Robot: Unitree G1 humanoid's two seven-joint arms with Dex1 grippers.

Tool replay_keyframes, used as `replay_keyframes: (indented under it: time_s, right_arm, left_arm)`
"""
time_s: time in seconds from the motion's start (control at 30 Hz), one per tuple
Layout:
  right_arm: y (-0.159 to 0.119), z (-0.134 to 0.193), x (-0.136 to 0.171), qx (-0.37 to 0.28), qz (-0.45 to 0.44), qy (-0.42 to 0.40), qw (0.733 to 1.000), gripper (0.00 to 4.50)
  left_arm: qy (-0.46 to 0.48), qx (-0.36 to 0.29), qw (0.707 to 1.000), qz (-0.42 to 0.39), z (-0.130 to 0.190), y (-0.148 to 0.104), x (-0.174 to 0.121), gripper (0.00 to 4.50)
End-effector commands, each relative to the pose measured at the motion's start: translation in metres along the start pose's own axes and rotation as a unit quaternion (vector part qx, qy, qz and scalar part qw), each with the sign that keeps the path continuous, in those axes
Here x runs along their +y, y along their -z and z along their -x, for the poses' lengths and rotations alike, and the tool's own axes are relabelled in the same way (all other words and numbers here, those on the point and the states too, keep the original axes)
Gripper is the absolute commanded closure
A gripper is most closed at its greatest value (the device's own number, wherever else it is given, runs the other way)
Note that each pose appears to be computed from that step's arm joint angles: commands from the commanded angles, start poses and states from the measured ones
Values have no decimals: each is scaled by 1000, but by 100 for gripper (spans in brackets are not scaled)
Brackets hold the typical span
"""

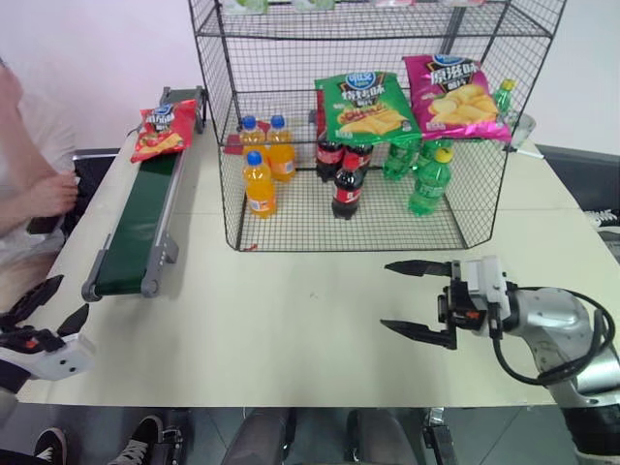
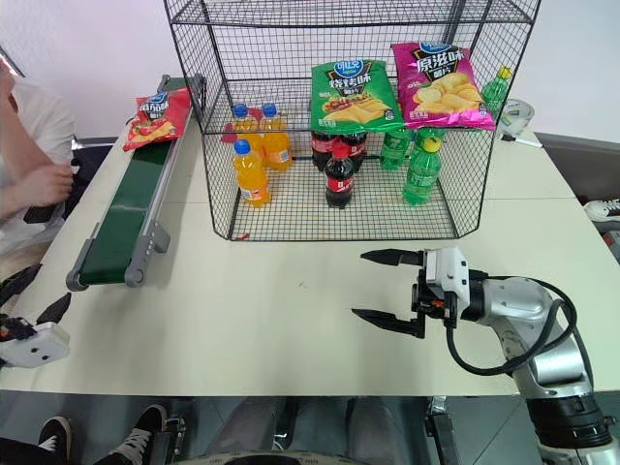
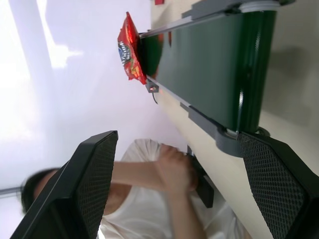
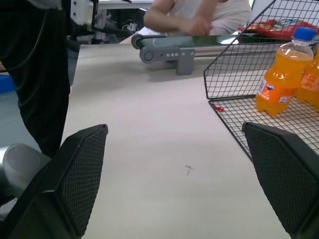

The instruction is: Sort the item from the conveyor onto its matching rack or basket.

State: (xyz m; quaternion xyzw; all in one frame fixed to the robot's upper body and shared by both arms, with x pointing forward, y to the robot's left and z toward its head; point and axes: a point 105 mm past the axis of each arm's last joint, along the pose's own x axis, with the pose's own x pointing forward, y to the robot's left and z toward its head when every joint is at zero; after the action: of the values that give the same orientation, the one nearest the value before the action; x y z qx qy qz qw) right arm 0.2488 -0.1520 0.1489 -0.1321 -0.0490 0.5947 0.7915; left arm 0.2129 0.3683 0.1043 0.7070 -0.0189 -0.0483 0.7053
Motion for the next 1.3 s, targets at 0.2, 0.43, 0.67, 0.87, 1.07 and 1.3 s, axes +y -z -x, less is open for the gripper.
replay_keyframes:
  time_s: [0.2,0.43,0.67,0.87,1.07,1.3]
  right_arm:
    - [-5,-7,-6,-7,24,-1,1000,0]
    - [-6,-11,-9,-10,28,1,1000,0]
    - [-6,-11,-14,-8,36,7,999,0]
    - [-6,-10,-16,-5,38,7,999,0]
    - [-5,-7,-23,0,42,17,999,0]
    - [-5,-5,-23,1,47,21,999,0]
  left_arm:
    - [-32,2,999,15,-12,-12,-3,52]
    - [-60,41,997,8,-18,-4,-5,52]
    - [-60,41,997,19,-22,-14,-19,52]
    - [-64,51,996,26,-19,-13,-22,52]
    - [-70,38,996,26,-26,-20,-22,52]
    - [-79,34,996,36,-35,-26,-21,52]
